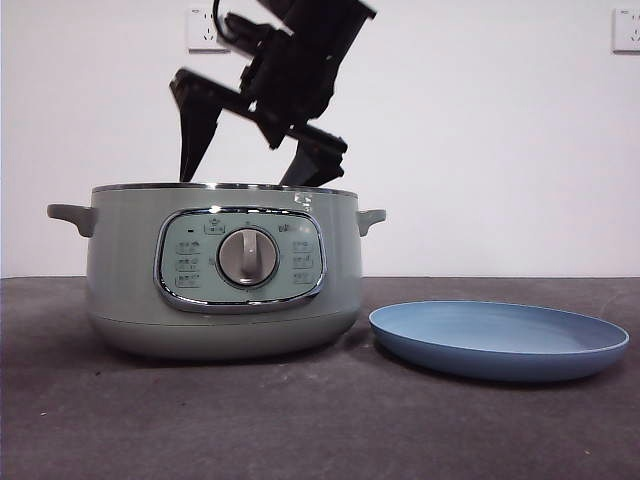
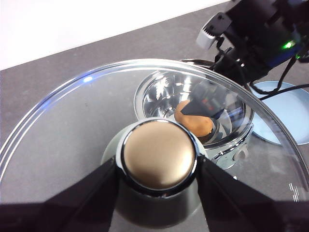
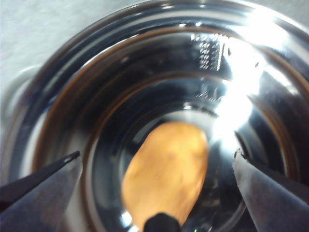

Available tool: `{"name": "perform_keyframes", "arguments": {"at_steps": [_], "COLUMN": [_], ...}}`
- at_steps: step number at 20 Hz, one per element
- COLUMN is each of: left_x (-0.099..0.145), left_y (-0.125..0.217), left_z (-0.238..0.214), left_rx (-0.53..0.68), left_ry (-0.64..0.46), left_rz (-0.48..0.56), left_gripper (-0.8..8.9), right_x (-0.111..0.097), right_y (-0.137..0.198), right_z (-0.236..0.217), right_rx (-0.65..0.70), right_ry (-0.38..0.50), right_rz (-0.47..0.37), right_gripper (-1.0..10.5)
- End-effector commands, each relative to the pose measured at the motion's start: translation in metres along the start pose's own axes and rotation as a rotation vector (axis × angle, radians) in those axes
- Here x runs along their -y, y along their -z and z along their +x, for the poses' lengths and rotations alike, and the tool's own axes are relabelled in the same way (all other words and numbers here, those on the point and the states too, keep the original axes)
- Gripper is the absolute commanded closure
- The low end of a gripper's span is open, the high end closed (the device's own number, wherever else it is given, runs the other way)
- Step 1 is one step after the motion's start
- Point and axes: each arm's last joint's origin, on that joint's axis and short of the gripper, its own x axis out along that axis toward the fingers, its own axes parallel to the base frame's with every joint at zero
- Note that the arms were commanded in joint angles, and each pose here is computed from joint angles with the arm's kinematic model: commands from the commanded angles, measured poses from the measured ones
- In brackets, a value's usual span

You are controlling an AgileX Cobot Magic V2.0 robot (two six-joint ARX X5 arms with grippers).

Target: Take the potato out from the steamer,put the potato on the plate,close the lid

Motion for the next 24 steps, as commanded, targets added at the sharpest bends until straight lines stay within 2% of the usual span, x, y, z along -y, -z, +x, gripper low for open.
{"name": "perform_keyframes", "arguments": {"at_steps": [1,7,9,10,12,13,15,17,20,22,24], "left_x": [0.000,0.000,0.000,0.000,0.000,0.000,0.000,0.000,0.001,0.001,0.000], "left_y": [-0.004,-0.003,-0.003,-0.003,-0.003,-0.003,-0.003,-0.003,-0.005,-0.008,-0.010], "left_z": [-0.005,-0.005,-0.005,-0.005,-0.005,-0.005,-0.005,-0.005,-0.005,-0.002,0.004], "left_rx": [0.061,0.059,0.058,0.058,0.058,0.058,0.058,0.059,0.077,0.089,0.077], "left_ry": [-0.003,-0.001,-0.001,-0.001,-0.001,-0.001,0.000,0.002,0.024,0.052,0.062], "left_rz": [-0.006,0.003,0.006,0.006,0.010,0.010,0.010,0.010,0.012,0.014,0.017], "left_gripper": [8.26,8.26,8.26,8.26,8.26,8.26,8.26,8.26,8.26,8.26,8.26], "right_x": [-0.002,-0.002,-0.001,-0.002,-0.002,-0.002,-0.003,-0.006,-0.014,-0.011,-0.004], "right_y": [0.006,0.019,0.020,0.020,0.020,0.020,0.018,0.006,-0.016,-0.018,-0.011], "right_z": [0.018,0.049,0.050,0.050,0.050,0.050,0.048,0.025,-0.052,-0.113,-0.159], "right_rx": [-0.027,-0.070,-0.073,-0.071,-0.072,-0.073,-0.060,-0.005,0.119,0.146,0.128], "right_ry": [0.006,0.064,0.078,0.079,0.073,0.067,0.067,0.066,0.065,0.156,0.217], "right_rz": [-0.014,-0.016,-0.018,-0.021,-0.023,-0.022,-0.024,-0.039,-0.080,-0.111,-0.106], "right_gripper": [2.9,3.2,4.2,5.4,8.8,9.7,9.6,9.6,9.6,9.6,9.6]}}
